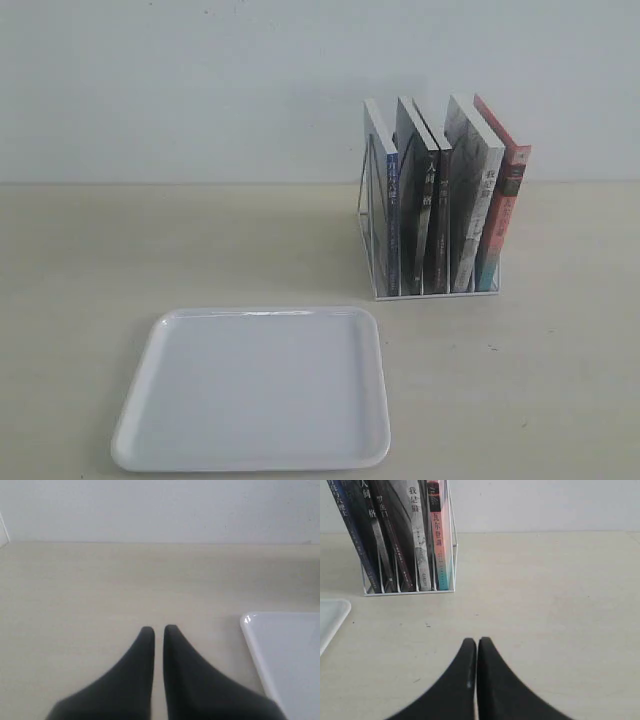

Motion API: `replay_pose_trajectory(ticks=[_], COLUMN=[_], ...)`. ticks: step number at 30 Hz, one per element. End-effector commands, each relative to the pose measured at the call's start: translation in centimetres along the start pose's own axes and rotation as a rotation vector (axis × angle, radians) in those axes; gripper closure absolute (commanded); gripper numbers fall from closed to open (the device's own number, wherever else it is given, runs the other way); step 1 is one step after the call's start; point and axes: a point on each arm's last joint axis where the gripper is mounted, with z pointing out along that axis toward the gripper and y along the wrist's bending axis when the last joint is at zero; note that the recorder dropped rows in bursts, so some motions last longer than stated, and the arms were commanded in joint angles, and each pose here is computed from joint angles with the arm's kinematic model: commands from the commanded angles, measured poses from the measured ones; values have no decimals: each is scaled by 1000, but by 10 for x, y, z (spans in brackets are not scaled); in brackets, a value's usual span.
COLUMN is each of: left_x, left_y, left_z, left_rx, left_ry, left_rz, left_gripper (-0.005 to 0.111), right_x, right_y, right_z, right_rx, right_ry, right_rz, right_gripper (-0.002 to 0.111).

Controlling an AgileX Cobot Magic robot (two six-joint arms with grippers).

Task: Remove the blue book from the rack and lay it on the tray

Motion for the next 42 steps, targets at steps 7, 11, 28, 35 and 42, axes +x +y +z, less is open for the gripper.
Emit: replay_pose_trajectory(ticks=[7,11,28,35,42], left_x=[1,1,1,1,1], left_y=[0,0,0,0,0], left_z=[0,0,0,0,0], left_rx=[8,8,8,8,8], left_ry=[-4,-4,-4,-4,-4], left_rz=[6,6,6,6,6], left_gripper=[101,101,101,101,101], right_x=[-1,-1,-2,-17,-51], right_y=[0,0,0,0,-1], right_z=[0,0,0,-2,-16], right_rx=[1,1,1,5,15], right_ry=[-15,-15,-19,-190,-597], right_rz=[0,0,0,0,0], right_gripper=[108,108,108,108,108])
